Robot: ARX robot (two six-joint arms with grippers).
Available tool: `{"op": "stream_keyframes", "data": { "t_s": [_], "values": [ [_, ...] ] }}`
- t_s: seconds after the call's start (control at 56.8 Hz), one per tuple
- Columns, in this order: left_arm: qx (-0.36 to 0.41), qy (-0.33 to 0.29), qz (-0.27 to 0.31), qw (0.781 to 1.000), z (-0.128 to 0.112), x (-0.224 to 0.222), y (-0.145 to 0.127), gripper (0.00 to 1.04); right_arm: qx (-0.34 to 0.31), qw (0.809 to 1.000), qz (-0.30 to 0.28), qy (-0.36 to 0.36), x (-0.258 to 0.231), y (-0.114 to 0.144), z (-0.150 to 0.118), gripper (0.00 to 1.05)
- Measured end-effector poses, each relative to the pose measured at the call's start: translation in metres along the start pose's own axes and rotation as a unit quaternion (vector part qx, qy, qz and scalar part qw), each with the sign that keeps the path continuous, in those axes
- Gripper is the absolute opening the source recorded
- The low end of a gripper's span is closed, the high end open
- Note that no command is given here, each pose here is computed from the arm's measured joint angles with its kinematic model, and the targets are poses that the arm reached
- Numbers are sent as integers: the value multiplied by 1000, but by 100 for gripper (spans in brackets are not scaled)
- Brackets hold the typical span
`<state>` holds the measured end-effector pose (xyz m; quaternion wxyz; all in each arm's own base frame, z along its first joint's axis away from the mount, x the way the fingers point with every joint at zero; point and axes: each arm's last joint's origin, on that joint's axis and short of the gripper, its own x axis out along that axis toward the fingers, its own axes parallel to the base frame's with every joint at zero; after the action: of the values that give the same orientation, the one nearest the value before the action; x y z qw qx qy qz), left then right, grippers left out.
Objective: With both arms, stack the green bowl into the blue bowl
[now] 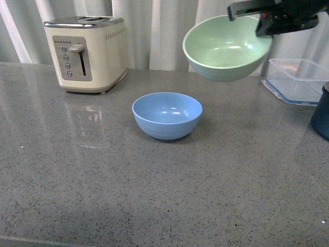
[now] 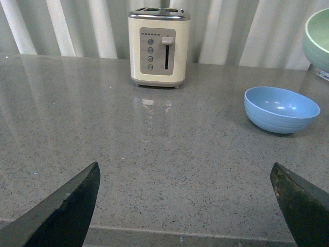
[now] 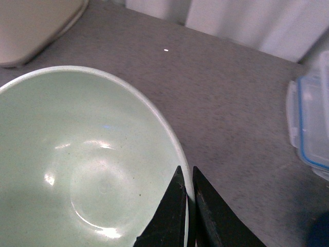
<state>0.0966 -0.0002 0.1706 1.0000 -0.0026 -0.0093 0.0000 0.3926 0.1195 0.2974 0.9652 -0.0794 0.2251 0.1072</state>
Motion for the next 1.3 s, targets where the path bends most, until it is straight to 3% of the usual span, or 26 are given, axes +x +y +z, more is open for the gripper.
{"op": "stream_keyframes", "data": {
  "t_s": [0.229,0.458,0.739,1.073,1.179,1.302],
  "values": [
    [0,0,0,1000,0,0,0,98,3,999,44,-2,23,47,-9,1],
    [0,0,0,1000,0,0,0,98,14,999,16,28,66,51,-37,1],
    [0,0,0,1000,0,0,0,98,17,999,13,48,79,51,-48,2],
    [0,0,0,1000,0,0,0,98,21,999,35,29,64,50,-43,49],
    [0,0,0,1000,0,0,0,98,40,997,60,-9,37,42,-34,65],
    [0,0,0,1000,0,0,0,98,68,985,102,-123,-16,27,-20,86]
  ]
}}
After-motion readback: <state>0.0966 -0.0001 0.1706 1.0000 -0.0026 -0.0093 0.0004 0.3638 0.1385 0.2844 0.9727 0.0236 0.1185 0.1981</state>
